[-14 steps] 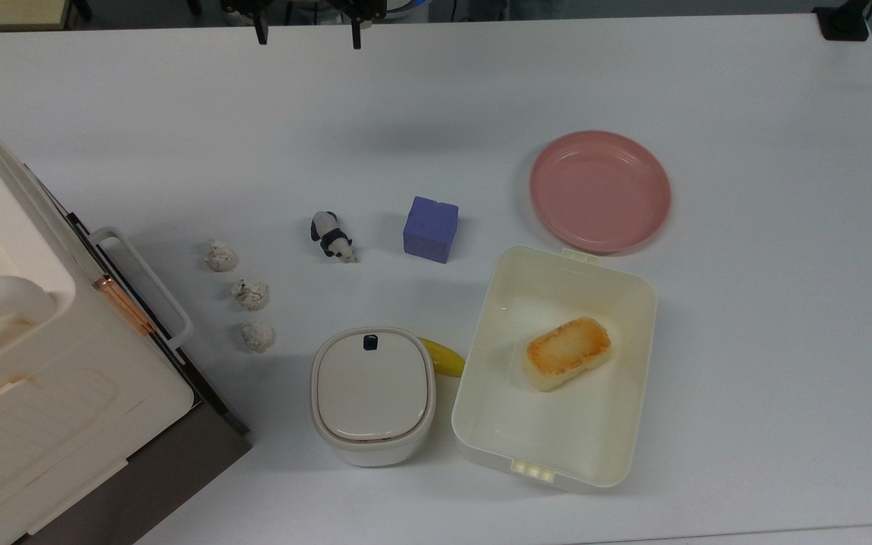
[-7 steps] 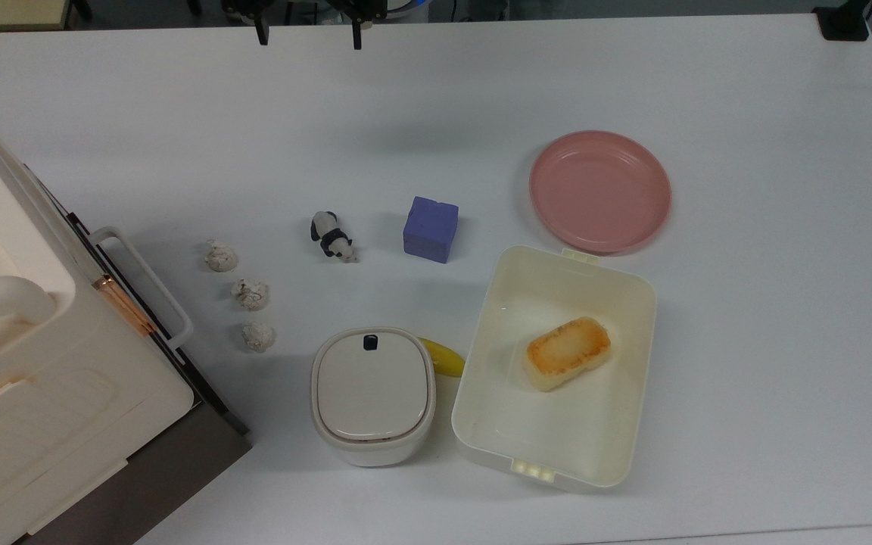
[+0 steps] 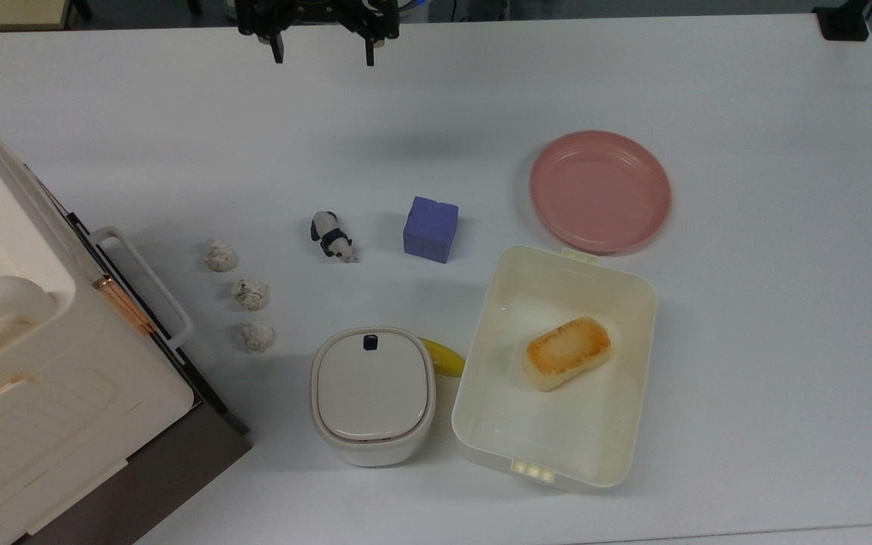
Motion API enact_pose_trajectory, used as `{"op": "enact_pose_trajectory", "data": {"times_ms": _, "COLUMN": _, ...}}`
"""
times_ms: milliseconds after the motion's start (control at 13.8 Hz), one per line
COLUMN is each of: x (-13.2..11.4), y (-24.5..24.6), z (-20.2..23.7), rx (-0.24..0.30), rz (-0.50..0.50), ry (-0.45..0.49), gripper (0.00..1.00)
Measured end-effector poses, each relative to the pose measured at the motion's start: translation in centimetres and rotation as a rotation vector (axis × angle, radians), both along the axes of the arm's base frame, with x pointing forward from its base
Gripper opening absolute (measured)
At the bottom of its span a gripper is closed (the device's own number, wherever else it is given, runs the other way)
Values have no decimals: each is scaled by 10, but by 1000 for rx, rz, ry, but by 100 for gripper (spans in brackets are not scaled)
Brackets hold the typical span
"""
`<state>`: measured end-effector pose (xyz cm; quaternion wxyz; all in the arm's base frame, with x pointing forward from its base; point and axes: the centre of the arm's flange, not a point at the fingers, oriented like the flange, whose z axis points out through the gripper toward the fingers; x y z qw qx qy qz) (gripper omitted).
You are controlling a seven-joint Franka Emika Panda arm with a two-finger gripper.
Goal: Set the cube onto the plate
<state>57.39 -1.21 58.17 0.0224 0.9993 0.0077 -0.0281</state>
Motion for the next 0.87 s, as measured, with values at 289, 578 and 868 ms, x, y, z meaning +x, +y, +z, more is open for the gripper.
{"op": "enact_pose_trajectory", "data": {"times_ms": 289, "x": 4, "y": 4, "z": -10, "rx": 24, "rz": -2, "ry": 16, "gripper": 100}}
{"op": "enact_pose_trajectory", "data": {"times_ms": 578, "x": 4, "y": 4, "z": -15, "rx": 31, "rz": -6, "ry": 26, "gripper": 100}}
{"op": "enact_pose_trajectory", "data": {"times_ms": 868, "x": 35, "y": 37, "z": -73, "rx": 47, "rz": -167, "ry": -3, "gripper": 100}}
